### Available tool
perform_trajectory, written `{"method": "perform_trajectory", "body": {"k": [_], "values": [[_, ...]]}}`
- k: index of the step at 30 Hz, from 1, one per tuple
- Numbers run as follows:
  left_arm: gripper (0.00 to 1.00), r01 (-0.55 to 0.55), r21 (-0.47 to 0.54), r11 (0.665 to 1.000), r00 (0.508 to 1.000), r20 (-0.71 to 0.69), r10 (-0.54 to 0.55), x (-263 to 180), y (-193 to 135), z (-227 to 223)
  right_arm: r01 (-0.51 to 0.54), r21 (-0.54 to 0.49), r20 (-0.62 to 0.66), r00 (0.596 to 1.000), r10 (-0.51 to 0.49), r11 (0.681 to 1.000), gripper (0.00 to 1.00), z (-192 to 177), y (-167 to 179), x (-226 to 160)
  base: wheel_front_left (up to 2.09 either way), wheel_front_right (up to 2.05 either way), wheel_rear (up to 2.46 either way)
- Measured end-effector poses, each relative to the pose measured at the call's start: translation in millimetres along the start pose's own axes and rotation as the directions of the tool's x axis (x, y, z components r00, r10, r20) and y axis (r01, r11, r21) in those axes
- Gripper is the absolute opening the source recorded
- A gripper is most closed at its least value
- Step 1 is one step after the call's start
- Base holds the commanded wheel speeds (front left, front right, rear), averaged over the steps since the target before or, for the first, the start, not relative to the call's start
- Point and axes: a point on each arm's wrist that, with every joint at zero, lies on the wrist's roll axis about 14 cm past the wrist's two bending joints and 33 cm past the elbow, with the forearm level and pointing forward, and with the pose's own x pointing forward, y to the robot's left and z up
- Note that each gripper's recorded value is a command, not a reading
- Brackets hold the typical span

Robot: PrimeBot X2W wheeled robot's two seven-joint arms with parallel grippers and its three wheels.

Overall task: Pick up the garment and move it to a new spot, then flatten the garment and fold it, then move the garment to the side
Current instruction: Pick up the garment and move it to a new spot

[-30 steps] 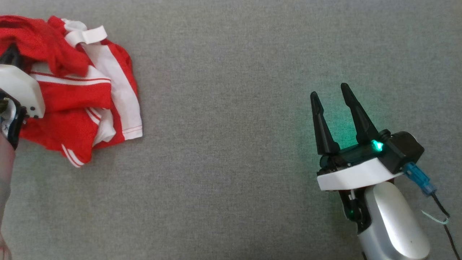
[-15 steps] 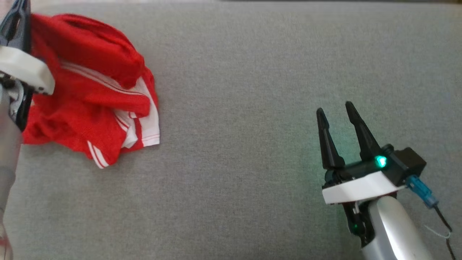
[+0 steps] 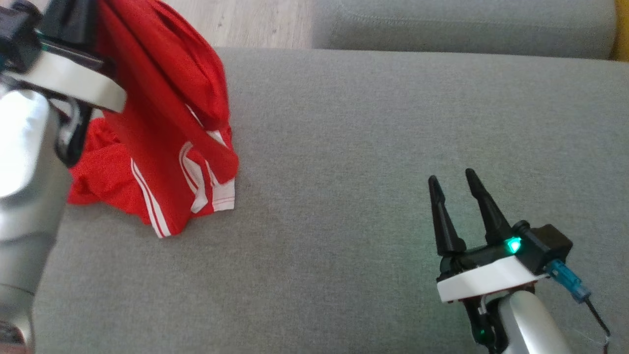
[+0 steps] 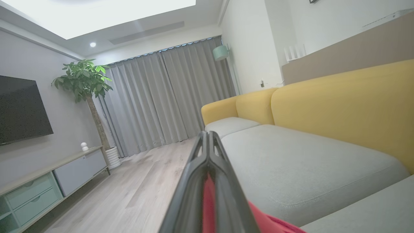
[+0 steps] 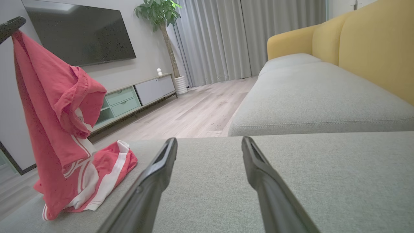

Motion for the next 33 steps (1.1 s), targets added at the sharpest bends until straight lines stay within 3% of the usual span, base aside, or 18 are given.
{"method": "perform_trajectory", "body": {"k": [7,13,25,32,33], "values": [[0.0,0.149,-0.052,0.987,0.981,0.137,-0.141,10,-68,40,0.021,-0.012,0.028,0.999,-0.02,1.0,1.0,12,-2,-12,0.0,0.0,0.0],[0.0,0.307,-0.109,0.945,0.926,0.265,-0.27,23,-138,83,0.08,-0.003,0.055,0.995,-0.08,0.997,1.0,21,-18,-26,0.0,0.0,0.0],[0.0,0.603,-0.172,0.779,0.757,0.432,-0.491,47,-277,140,0.198,0.021,0.086,0.976,-0.199,0.98,1.0,32,-53,-44,0.0,0.0,0.0],[0.0,0.673,-0.261,0.692,0.732,0.375,-0.569,60,-342,101,0.305,0.023,0.084,0.948,-0.306,0.952,1.0,33,-84,-64,0.0,0.0,0.0],[1.0,0.673,-0.261,0.692,0.732,0.375,-0.569,60,-342,101,0.305,0.023,0.084,0.948,-0.306,0.952,1.0,33,-84,-64,0.0,0.0,0.0]]}}
